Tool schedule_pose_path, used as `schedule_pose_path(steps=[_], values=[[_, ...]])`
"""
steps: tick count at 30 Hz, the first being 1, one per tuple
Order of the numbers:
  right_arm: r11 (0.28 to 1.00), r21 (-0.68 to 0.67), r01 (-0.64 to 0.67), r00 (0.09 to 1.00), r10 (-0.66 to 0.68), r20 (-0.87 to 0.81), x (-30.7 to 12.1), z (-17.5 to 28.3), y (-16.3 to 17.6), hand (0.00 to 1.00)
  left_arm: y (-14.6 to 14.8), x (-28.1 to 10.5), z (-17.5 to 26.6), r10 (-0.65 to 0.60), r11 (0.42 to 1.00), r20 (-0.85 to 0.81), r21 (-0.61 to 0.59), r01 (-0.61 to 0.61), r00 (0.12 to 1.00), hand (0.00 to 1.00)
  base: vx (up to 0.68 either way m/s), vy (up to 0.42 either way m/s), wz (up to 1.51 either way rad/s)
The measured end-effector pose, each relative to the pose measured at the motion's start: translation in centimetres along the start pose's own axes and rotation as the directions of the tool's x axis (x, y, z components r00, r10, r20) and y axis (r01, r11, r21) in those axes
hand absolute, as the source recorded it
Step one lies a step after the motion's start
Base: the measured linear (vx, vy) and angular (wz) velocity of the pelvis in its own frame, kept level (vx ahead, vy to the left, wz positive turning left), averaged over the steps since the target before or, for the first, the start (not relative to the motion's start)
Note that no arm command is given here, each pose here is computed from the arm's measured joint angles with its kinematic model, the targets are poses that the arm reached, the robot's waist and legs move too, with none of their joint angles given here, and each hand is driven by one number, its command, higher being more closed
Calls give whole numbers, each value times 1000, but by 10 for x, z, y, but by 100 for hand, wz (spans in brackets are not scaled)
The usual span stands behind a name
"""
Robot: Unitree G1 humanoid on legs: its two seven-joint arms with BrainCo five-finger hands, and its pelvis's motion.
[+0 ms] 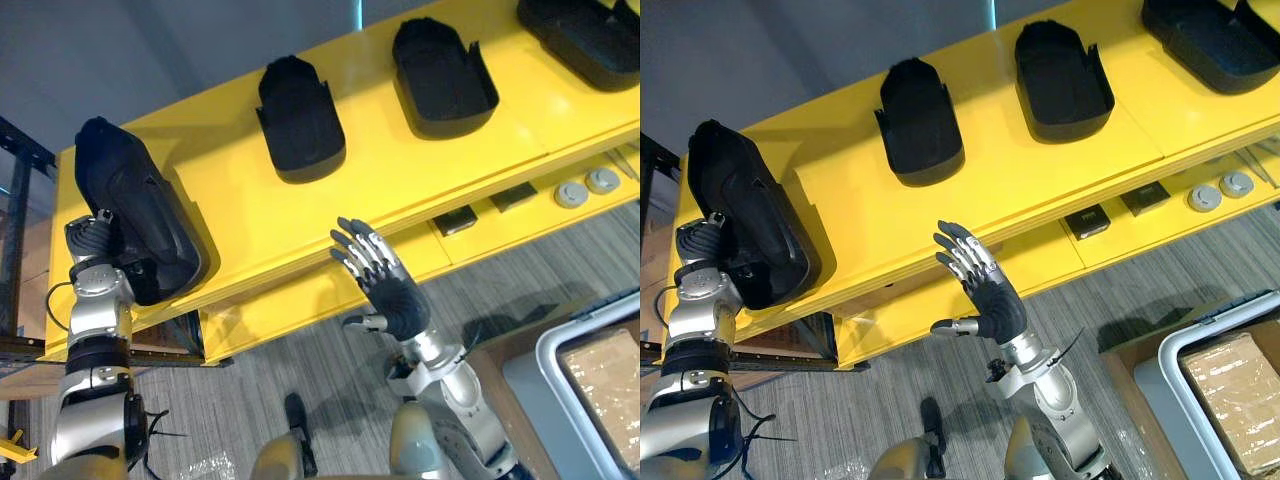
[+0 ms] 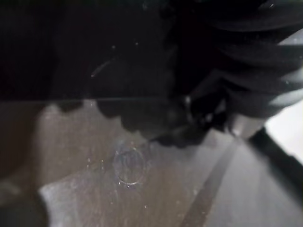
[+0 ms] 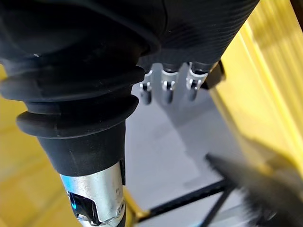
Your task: Walk over and take plastic housings, then place them on the shelf
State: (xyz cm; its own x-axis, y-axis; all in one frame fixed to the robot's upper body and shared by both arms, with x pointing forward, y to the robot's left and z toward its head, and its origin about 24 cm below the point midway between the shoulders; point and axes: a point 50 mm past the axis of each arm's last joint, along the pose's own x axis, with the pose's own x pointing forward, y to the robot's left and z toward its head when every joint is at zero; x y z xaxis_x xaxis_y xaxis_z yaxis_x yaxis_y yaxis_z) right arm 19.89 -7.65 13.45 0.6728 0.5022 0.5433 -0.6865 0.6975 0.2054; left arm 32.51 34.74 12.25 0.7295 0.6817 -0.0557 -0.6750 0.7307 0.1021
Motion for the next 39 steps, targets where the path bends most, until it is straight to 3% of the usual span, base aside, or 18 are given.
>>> schedule_pose_path(steps=[5, 10, 11, 20, 25, 32, 34, 36, 39], values=[[998, 26, -57, 998, 57, 3, 2, 1, 15, 0, -1, 5, 19, 5, 998, 25, -55, -4, 1000, 100, 9, -6, 4], [998, 15, -60, 998, 59, 24, 8, 5, 15, 0, 3, 9, 34, 21, 999, 23, -35, -20, 1000, 100, 9, -4, 0], [998, 15, -59, 998, 59, 22, 9, 5, 15, 0, 5, 10, 37, 26, 999, 21, -32, -25, 999, 0, 21, -20, -6], [999, 29, -24, 1000, 24, -10, 3, 1, 14, 0, 2, 12, 56, 64, 997, 19, -51, -63, 998, 0, 3, -2, 0], [1000, 25, 1, 999, 0, -33, -4, -3, 14, 0, 12, 13, 68, 165, 984, 46, -68, -162, 985, 0, 0, 0, 0], [998, 46, 53, 997, -50, -64, -17, -8, 14, 0, 12, 6, 118, 321, 916, 239, -326, -235, 917, 0, -34, -3, 0], [996, 51, 69, 996, -66, -62, -21, -9, 14, 0, 10, 3, 130, 303, 894, 289, -415, -167, 908, 0, -18, 2, -18], [996, 47, 69, 996, -67, -60, -25, -10, 12, 0, 6, -2, 144, 243, 870, 386, -492, -24, 890, 0, -12, 5, -19], [997, 20, 74, 997, -73, -36, -27, -6, 5, 0, -8, -20, 165, 159, 840, 546, -512, 178, 823, 0, -4, 13, -6]])
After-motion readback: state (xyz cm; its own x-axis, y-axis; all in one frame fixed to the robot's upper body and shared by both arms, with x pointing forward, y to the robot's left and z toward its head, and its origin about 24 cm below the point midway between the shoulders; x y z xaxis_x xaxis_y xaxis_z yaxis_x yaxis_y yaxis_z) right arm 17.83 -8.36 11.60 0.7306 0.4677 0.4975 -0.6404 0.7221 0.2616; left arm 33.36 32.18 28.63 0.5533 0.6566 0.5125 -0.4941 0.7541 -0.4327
